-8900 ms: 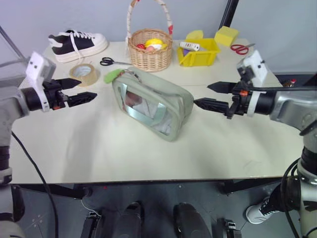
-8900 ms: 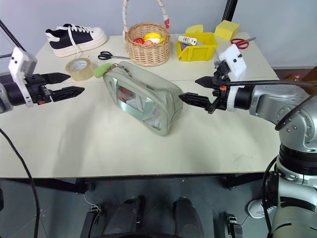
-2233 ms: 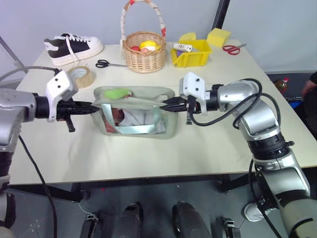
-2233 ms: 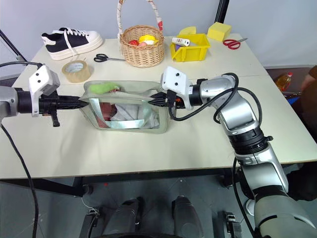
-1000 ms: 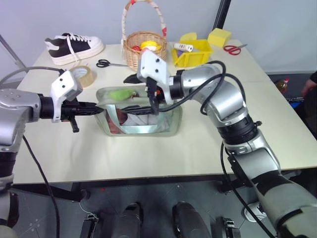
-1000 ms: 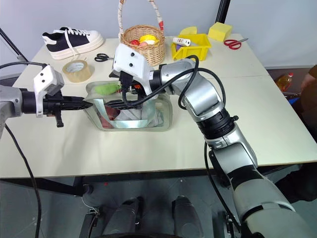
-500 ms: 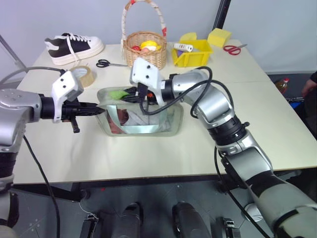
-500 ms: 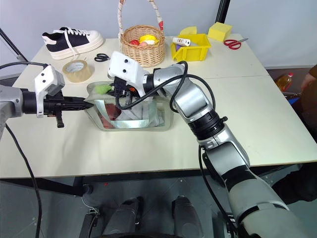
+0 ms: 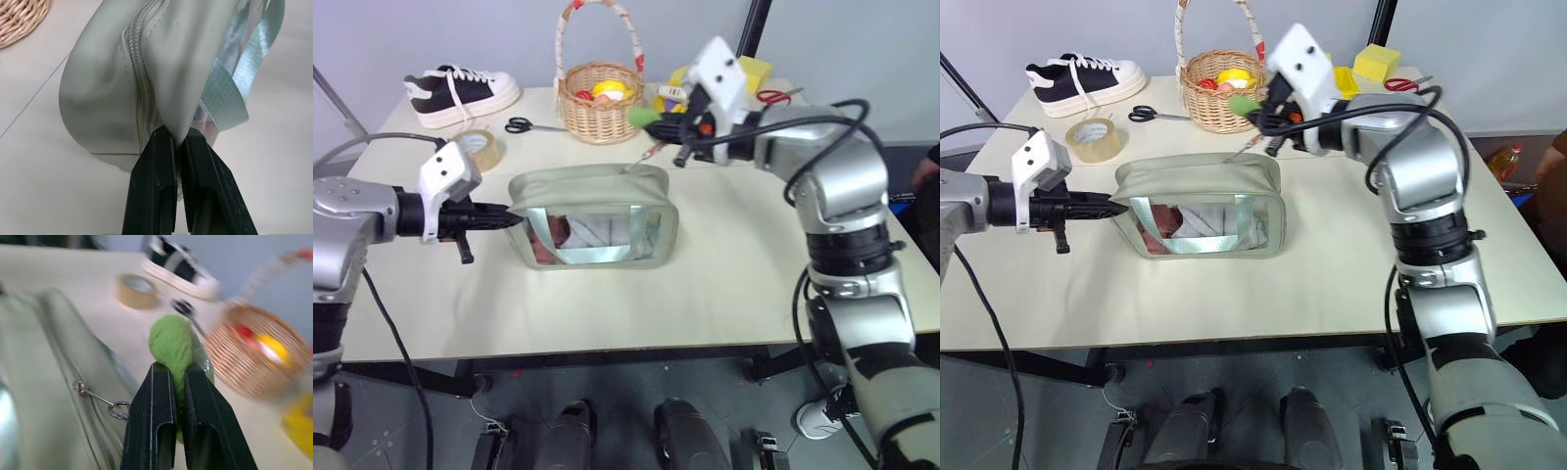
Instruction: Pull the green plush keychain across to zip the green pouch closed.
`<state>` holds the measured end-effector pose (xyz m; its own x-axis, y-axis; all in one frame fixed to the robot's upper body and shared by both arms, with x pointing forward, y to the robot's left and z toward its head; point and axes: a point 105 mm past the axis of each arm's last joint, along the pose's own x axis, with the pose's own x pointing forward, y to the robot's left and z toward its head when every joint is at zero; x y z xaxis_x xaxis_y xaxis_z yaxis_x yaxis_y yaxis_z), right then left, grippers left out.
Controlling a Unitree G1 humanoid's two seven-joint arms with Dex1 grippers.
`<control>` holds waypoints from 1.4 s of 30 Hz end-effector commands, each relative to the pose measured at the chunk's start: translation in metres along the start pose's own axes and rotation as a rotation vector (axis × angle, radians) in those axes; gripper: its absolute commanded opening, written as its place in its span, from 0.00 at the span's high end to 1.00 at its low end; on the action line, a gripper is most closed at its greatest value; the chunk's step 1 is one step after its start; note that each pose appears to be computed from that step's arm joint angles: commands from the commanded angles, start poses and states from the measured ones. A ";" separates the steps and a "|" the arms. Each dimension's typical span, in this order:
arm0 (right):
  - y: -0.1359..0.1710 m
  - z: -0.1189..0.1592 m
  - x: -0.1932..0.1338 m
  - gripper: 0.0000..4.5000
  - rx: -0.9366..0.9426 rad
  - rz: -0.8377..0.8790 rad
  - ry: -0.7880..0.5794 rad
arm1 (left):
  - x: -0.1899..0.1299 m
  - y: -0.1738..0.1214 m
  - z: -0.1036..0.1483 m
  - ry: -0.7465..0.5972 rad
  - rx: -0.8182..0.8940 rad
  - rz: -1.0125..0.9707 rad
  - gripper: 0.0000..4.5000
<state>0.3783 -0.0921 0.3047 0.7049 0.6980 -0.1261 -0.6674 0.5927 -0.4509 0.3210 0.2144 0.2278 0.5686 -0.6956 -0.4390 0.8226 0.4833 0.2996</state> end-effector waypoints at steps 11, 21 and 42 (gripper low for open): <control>-0.005 -0.121 -0.042 0.98 0.101 -0.243 0.244 | 0.008 0.000 0.008 -0.010 0.042 -0.024 1.00; 0.045 -0.147 0.000 0.98 0.470 -0.227 0.165 | 0.009 0.000 0.010 -0.009 0.045 -0.028 1.00; -0.004 -0.091 -0.041 0.15 0.204 -0.060 0.128 | -0.001 0.014 0.025 -0.088 0.008 0.012 0.41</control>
<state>0.3836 -0.1675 0.2104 0.8086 0.5256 -0.2643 -0.5851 0.7654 -0.2680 0.3325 0.2055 0.2317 0.5501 -0.7251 -0.4143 0.8351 0.4748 0.2779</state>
